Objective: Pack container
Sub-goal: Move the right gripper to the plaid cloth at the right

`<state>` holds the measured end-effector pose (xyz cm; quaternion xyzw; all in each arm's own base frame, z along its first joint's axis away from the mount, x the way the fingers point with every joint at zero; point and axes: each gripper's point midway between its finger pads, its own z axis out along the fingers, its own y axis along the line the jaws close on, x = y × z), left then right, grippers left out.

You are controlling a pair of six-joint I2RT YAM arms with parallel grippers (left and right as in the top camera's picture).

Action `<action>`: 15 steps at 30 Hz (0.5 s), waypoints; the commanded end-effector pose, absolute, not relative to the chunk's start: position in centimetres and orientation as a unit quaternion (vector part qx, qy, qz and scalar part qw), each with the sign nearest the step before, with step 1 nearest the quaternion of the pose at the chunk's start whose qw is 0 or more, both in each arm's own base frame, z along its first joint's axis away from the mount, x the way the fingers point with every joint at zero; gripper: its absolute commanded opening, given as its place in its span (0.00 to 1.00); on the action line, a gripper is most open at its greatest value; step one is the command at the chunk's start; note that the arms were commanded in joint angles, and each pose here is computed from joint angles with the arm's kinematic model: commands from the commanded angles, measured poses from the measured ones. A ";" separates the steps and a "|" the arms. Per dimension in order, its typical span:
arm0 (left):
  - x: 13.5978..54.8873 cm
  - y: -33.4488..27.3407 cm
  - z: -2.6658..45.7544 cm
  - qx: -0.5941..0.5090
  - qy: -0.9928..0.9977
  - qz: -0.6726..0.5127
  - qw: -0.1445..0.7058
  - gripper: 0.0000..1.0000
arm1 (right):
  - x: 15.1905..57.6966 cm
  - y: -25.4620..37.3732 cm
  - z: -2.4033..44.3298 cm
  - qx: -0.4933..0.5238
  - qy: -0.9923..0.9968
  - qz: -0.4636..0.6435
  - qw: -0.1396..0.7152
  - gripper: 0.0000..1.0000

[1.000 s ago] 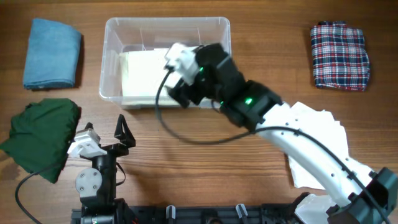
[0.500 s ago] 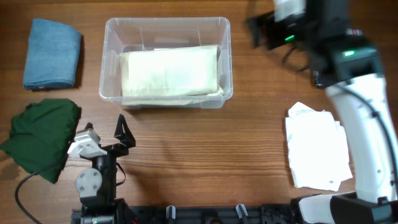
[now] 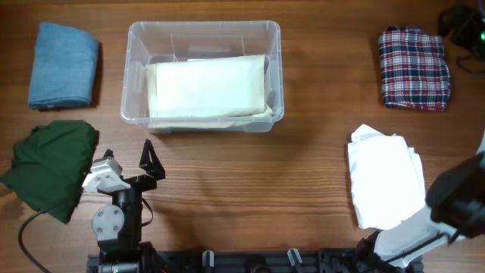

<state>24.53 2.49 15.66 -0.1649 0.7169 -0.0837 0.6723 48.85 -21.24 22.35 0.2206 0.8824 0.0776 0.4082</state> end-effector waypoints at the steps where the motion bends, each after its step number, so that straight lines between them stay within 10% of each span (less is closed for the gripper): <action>1: 24.5 2.6 15.6 -0.161 0.717 -0.076 0.674 1.00 | 48.8 -23.6 18.4 0.271 0.874 0.137 0.380 1.00; 15: 24.5 2.6 15.6 -0.161 0.717 -0.076 0.674 1.00 | 44.7 -29.4 9.1 0.257 0.911 0.105 0.305 1.00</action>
